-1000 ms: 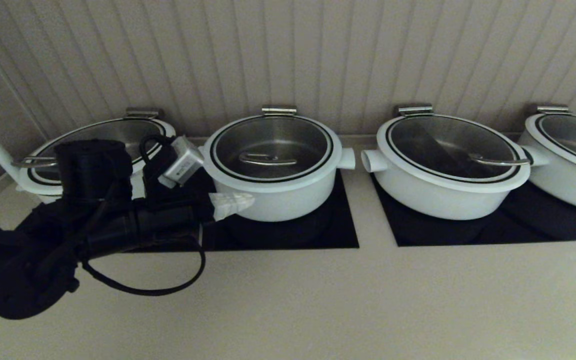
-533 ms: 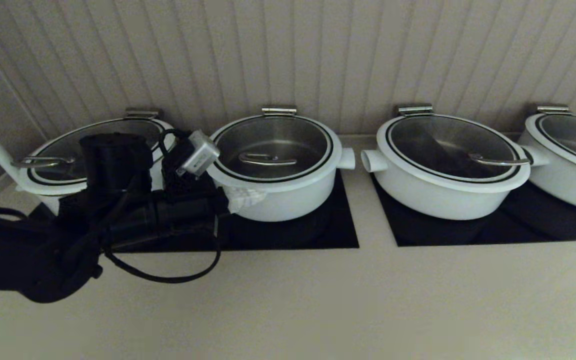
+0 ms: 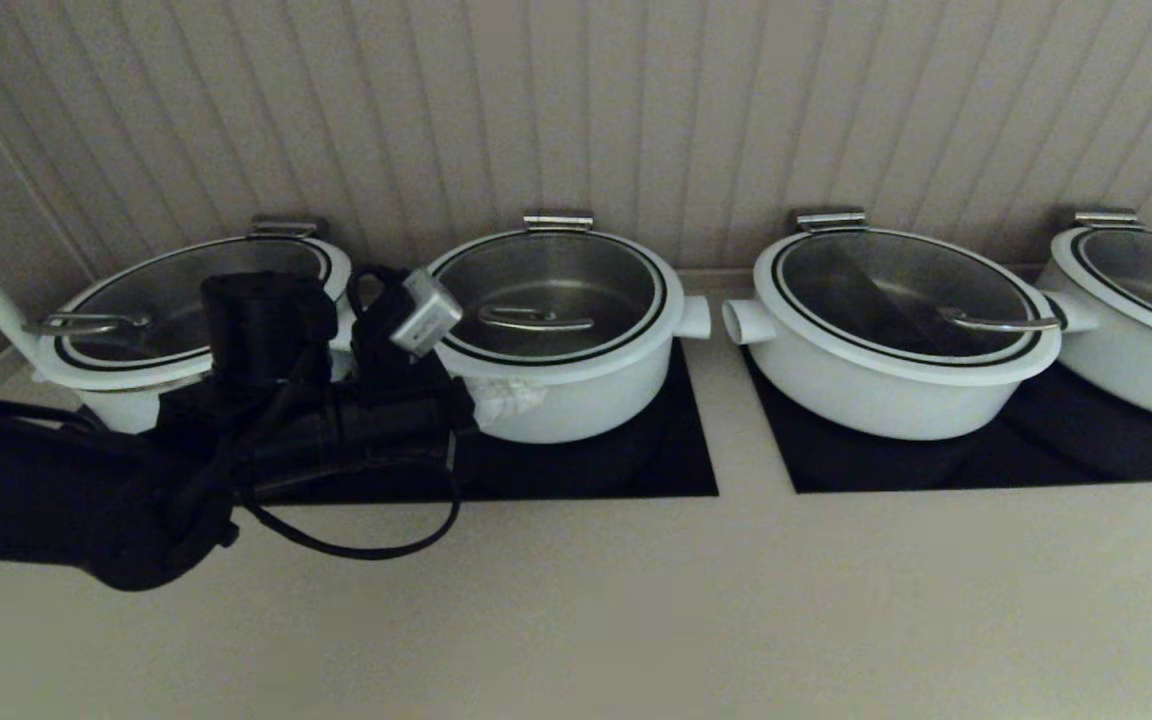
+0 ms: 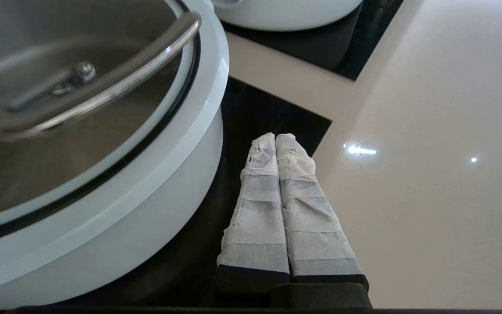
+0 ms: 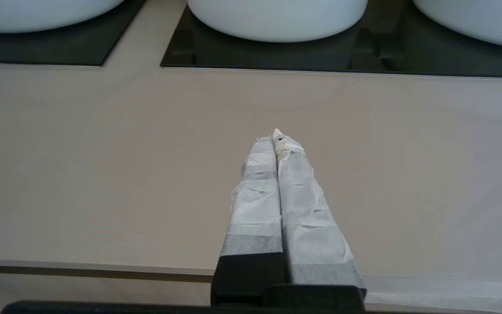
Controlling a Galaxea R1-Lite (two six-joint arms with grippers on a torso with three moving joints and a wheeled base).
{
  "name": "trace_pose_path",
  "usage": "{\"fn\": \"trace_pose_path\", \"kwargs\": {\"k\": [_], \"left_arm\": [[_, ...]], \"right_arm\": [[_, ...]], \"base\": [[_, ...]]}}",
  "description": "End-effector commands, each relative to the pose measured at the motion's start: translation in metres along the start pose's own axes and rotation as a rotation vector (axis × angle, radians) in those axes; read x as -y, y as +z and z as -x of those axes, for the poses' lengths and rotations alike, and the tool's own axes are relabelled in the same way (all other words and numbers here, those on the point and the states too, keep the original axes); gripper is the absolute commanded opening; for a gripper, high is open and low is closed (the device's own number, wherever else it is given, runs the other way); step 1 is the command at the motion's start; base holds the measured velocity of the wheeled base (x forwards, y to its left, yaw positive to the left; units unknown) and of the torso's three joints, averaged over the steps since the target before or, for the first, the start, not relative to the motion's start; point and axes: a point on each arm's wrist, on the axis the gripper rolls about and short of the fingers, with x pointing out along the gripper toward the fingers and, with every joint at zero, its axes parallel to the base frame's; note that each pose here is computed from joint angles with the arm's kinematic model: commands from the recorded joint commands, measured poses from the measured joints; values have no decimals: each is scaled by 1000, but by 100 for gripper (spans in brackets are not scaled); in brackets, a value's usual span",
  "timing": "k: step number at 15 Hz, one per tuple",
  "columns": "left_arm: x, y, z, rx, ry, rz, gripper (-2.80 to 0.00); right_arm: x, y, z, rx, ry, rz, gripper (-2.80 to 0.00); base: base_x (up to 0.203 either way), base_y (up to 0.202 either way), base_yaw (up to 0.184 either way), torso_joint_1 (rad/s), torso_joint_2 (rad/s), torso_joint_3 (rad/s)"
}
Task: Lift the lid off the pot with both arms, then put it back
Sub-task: Open the food pot lid a small opening with the left arm
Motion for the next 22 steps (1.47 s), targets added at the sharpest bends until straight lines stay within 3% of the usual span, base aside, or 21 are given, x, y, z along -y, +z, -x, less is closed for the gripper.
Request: {"fn": "trace_pose_path", "kwargs": {"k": [1, 10, 15, 22], "left_arm": [[-2, -4, -4, 1, -2, -2, -280], [-16, 3, -18, 37, 101, -34, -280], [-22, 12, -22, 67, 114, -53, -280], [-30, 6, -19, 53, 137, -48, -280]], "right_arm": [[0, 0, 0, 1, 1, 0, -280], [0, 0, 0, 1, 1, 0, -280], [0, 0, 0, 1, 3, 10, -280], [0, 0, 0, 1, 3, 10, -280]], "base": [[0, 0, 0, 0, 0, 0], [0, 0, 0, 0, 0, 0], [0, 0, 0, 0, 0, 0], [0, 0, 0, 0, 0, 0]]}}
